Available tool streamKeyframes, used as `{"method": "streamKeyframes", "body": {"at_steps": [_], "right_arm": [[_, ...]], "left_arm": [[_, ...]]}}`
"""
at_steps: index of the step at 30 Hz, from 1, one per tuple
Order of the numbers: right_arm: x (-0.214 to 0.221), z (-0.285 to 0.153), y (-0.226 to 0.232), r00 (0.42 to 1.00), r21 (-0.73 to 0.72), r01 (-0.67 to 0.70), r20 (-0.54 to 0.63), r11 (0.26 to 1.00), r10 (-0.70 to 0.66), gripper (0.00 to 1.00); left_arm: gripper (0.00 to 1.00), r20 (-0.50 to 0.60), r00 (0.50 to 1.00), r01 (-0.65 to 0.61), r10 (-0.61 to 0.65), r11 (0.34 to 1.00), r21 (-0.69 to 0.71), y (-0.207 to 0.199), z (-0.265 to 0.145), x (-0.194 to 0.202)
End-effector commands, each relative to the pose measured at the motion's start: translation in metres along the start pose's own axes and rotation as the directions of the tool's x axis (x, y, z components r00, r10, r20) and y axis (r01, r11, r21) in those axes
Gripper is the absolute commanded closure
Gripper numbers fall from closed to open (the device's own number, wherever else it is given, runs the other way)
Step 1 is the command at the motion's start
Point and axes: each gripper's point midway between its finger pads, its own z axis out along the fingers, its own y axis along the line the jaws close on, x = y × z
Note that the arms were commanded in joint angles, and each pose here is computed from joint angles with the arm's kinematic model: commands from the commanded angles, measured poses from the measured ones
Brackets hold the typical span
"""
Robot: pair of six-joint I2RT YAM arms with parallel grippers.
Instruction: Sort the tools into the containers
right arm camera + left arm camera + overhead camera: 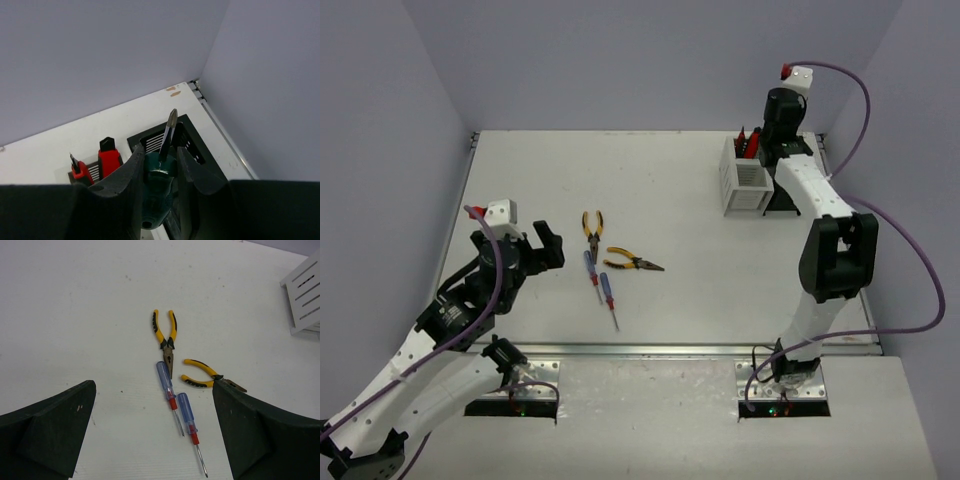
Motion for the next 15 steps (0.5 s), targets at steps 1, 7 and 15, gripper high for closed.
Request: {"method": "streamKeyframes", "body": {"at_steps": [1, 7, 15], "right_arm": [[-0.019, 0.012, 0.003, 0.991, 0.023, -0.001, 0.136, 1.0, -0.002, 1.0], [-0.017, 0.062, 0.02, 0.971, 0.008, 0.165, 0.174, 0.986, -0.164, 1.0], [0.025, 0.102, 0.004, 0.979, 0.022, 0.181, 0.093, 0.983, -0.183, 1.0]], "left_arm": [[0.0, 0.022, 1.0, 0.002, -0.003, 1.0, 0.012, -0.004, 0.004, -0.006], [0.0, 0.01, 1.0, -0.007, 0.006, 1.0, 0.016, -0.006, 0.006, -0.002], [0.0, 0.003, 1.0, -0.013, 0.013, 1.0, 0.013, -0.007, 0.008, -0.001]]}}
